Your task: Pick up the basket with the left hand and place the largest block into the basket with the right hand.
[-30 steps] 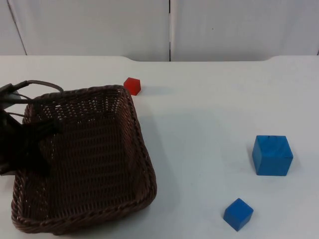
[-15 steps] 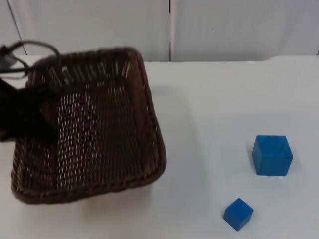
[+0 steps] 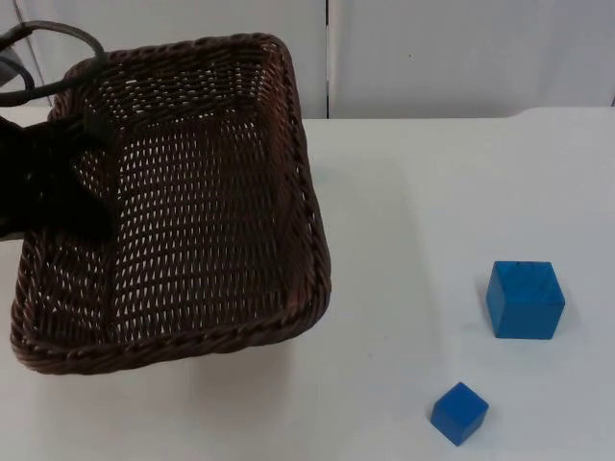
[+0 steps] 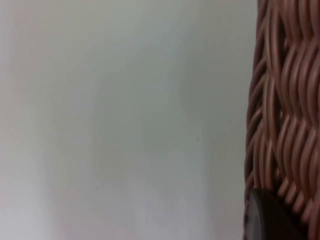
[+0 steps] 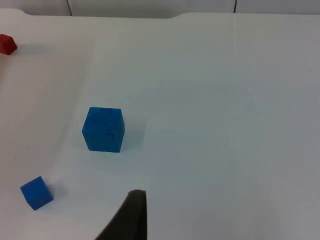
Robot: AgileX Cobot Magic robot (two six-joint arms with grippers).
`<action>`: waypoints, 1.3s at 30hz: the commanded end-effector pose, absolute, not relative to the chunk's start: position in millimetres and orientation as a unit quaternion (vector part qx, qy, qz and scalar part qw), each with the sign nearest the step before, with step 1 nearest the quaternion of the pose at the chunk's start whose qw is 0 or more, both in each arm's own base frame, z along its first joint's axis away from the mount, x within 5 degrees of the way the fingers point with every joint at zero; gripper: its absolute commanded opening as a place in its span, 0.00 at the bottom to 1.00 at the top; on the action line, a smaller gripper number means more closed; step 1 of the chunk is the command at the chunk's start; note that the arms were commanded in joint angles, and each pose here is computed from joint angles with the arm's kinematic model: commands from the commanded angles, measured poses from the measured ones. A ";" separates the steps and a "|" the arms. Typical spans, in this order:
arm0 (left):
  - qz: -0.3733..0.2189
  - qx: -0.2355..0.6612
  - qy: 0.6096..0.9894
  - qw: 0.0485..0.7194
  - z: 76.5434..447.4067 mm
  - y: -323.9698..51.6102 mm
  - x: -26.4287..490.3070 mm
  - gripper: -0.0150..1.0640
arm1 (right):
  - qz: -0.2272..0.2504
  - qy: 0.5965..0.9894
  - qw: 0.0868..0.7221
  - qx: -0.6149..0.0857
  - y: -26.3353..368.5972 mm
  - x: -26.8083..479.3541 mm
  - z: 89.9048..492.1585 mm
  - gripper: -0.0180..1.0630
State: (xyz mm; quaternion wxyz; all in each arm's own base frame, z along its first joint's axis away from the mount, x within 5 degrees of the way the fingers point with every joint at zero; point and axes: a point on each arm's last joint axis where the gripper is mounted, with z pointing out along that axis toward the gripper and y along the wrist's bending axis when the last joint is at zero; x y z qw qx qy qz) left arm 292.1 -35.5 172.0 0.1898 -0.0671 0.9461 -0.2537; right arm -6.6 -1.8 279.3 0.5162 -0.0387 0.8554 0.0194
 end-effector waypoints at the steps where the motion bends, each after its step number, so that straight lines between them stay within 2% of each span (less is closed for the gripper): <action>1: -0.268 -0.063 0.943 0.188 177.1 -37.8 291.1 0.01 | 0.015 0.853 0.520 -0.035 -2.2 -7.3 279.9 0.99; 10: -0.277 -0.021 0.947 0.163 183.5 -60.1 290.5 0.01 | 0.015 0.853 0.520 -0.035 -2.2 -7.3 279.9 0.99; 15: -0.255 0.011 0.954 0.156 190.7 -82.5 292.3 0.01 | 0.015 0.853 0.520 -0.035 -2.2 -7.3 279.9 0.99; 19: -0.211 0.033 0.966 0.145 191.8 -100.7 288.6 0.01 | 0.015 0.853 0.520 -0.035 -2.2 -7.3 279.9 0.99; 24: -0.211 0.045 0.967 0.136 191.3 -118.0 282.0 0.01 | 0.015 0.853 0.520 -0.035 -2.2 -7.3 279.9 0.99; 39: -0.218 0.044 0.966 0.128 191.5 -120.6 280.1 0.01 | 0.015 0.853 0.520 -0.038 -2.0 -7.3 279.9 0.99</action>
